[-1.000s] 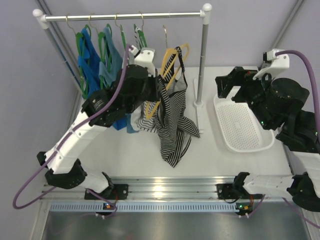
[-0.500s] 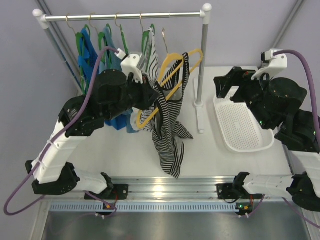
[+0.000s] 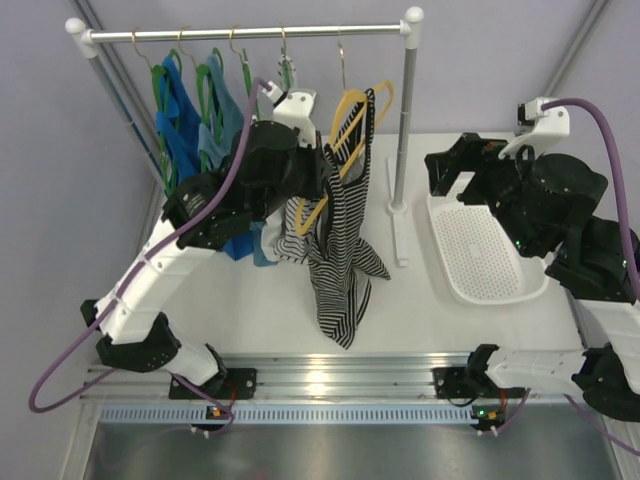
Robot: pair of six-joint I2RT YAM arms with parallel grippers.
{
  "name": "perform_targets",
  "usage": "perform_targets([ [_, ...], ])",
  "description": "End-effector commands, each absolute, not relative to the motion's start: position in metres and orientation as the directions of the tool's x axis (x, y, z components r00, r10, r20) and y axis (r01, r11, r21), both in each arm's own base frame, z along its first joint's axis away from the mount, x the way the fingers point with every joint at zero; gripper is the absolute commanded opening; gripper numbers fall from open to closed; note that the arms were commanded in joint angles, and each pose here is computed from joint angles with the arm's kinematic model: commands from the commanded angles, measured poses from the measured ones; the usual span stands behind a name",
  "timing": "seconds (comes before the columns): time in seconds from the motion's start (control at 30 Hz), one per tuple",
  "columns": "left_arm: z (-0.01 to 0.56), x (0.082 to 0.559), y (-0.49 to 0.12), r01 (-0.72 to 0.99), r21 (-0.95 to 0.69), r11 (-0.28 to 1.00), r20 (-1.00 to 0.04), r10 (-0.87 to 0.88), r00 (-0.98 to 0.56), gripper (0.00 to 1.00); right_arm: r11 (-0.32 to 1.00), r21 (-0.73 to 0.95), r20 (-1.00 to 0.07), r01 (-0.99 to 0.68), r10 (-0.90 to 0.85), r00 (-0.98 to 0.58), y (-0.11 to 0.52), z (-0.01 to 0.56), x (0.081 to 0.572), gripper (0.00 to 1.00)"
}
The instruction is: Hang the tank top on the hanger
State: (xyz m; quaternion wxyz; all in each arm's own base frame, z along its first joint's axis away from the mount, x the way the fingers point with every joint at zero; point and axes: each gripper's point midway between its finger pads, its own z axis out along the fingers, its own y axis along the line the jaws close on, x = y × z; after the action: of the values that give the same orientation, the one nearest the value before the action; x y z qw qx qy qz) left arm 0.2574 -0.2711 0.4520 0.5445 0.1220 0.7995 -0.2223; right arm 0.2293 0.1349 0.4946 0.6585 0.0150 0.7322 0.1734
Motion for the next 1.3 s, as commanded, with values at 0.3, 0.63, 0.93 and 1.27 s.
perform_targets([
  [0.3, 0.505, 0.3, -0.278, 0.379, -0.251, 0.891, -0.958, -0.173, -0.228, 0.0, 0.942, 0.273, -0.96, -0.197, 0.252, -0.122, 0.131, 0.497, 0.229, 0.91],
  [0.63, 0.494, 0.273, -0.239, 0.322, -0.262, 0.91, -0.947, -0.178, -0.269, 0.0, 0.938, 0.275, -0.959, -0.21, 0.251, -0.135, 0.134, 0.494, 0.228, 0.91],
  [0.93, 0.502, 0.256, -0.231, 0.352, -0.289, 0.89, -0.941, -0.198, -0.275, 0.0, 0.939, 0.265, -0.961, -0.22, 0.238, -0.144, 0.141, 0.493, 0.231, 0.92],
  [1.27, 0.503, 0.294, -0.279, 0.356, -0.249, 0.901, -0.959, -0.177, -0.222, 0.0, 0.943, 0.261, -0.962, -0.206, 0.235, -0.141, 0.136, 0.493, 0.231, 0.93],
])
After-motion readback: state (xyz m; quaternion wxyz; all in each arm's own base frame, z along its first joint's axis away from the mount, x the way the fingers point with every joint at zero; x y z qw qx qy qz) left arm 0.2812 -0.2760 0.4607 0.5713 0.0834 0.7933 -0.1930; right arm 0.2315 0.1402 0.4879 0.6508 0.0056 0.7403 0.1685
